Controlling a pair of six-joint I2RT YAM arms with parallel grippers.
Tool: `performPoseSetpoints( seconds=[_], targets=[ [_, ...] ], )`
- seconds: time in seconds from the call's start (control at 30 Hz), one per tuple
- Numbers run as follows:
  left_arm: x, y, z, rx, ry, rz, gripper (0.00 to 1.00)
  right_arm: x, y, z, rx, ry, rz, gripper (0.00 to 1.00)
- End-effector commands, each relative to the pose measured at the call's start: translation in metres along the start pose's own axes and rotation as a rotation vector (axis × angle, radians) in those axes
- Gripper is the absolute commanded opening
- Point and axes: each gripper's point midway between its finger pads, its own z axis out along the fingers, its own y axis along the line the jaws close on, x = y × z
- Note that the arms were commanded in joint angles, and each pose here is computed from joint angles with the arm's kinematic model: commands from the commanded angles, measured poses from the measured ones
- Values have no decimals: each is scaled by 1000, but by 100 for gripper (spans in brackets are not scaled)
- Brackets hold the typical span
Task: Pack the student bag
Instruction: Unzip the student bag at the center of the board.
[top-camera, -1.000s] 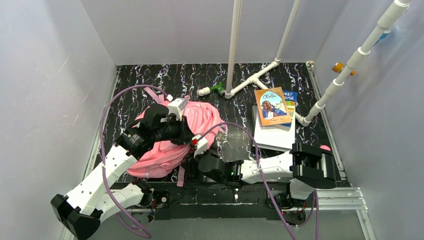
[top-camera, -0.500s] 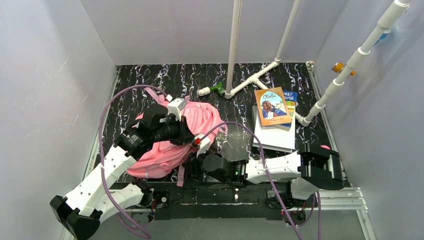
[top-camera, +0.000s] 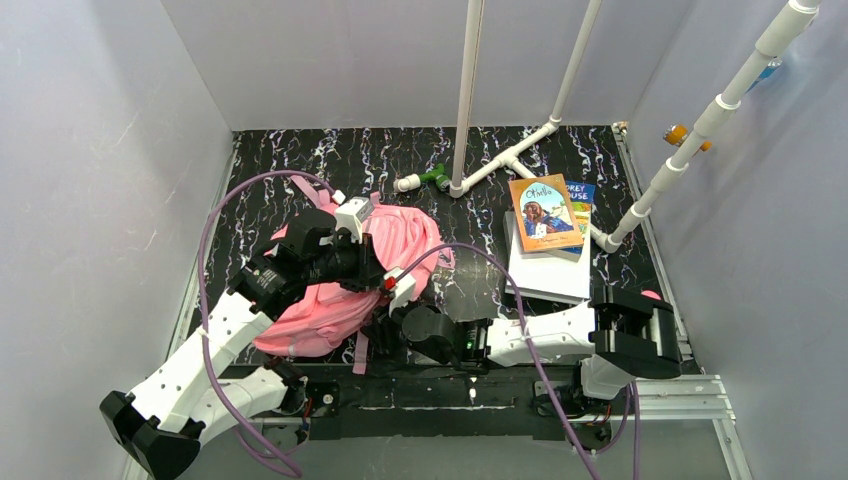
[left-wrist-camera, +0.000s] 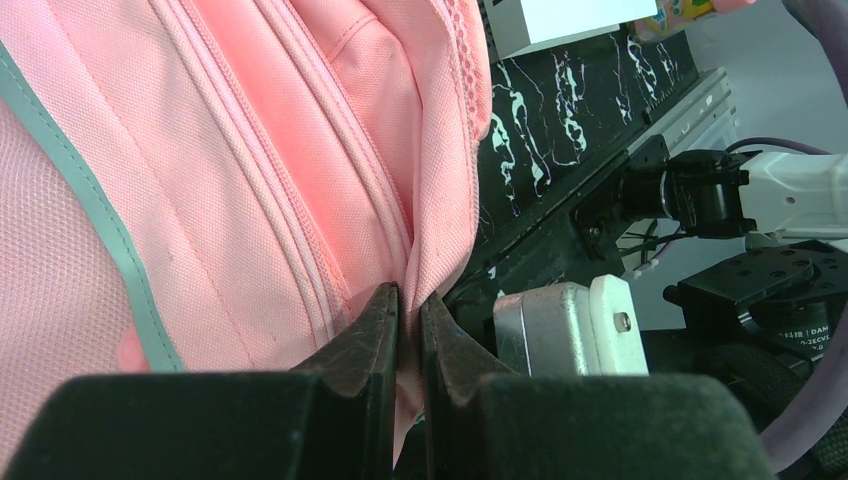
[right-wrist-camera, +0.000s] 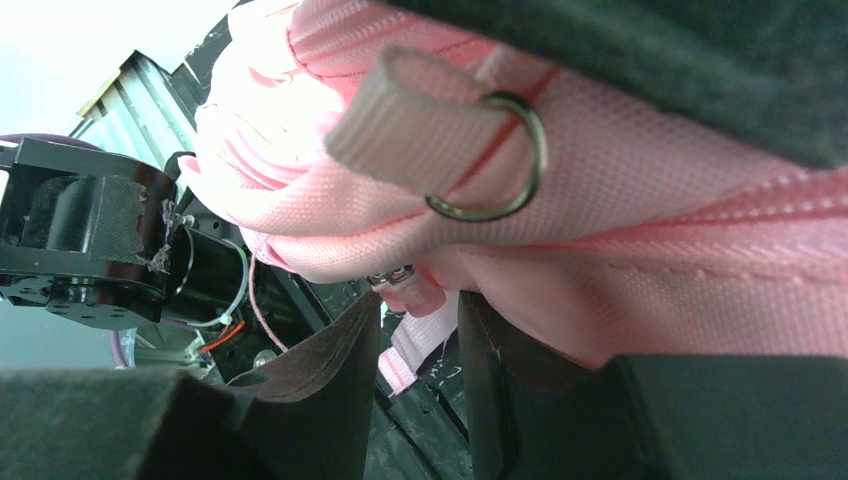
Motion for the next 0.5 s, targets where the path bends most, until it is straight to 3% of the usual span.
performPoseSetpoints(
  seconds=[0.0,0.07,0.3,0.47],
  targets=[
    [-19,-33,-19,126,-65,17,0,-29,3,13,8,-88,21,43],
    [-19,-33,-20,128,-67,19,0,-29,0,15,16,-90,32,42],
    [-17,-29,-21,108,-66,29,0,-38,-2,10,24,-96,30,14],
    [-13,-21,-19,74,-52,46,0,-40,-3,-5,14,-71,31,12]
  ],
)
